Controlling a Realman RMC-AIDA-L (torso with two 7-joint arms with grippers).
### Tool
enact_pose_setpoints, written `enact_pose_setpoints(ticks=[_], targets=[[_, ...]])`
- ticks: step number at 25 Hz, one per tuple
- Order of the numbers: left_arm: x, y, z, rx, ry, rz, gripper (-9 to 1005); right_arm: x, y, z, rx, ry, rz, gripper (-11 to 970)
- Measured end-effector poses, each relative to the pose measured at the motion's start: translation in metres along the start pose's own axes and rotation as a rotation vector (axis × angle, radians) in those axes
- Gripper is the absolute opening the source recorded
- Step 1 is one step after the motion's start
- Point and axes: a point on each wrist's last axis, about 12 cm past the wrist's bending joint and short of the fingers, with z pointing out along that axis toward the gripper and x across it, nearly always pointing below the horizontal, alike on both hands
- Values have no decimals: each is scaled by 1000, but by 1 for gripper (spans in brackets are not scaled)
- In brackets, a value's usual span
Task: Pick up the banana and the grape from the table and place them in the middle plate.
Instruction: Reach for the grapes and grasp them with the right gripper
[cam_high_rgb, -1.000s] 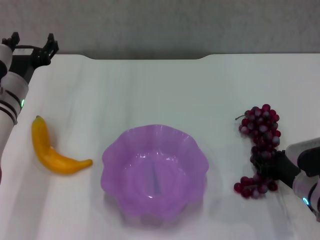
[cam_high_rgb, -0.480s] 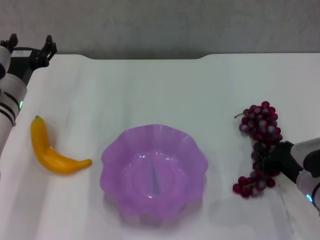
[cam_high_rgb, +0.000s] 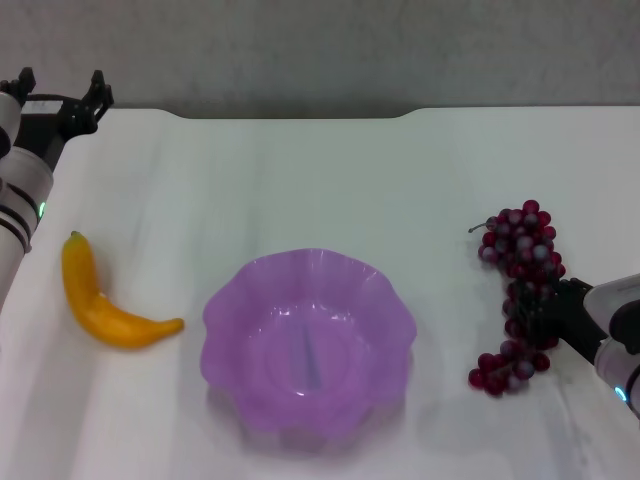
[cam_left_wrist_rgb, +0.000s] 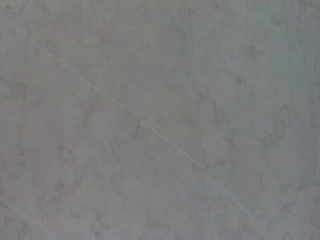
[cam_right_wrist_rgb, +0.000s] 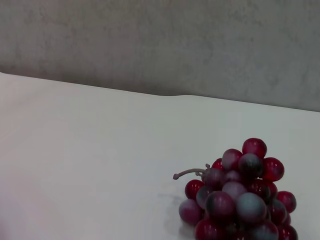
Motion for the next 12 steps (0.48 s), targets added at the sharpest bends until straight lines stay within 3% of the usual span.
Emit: enact_pose_setpoints(ticks=[12], targets=[[0, 0, 0, 0, -1, 0, 903, -1, -2, 1, 4, 4, -5, 391]])
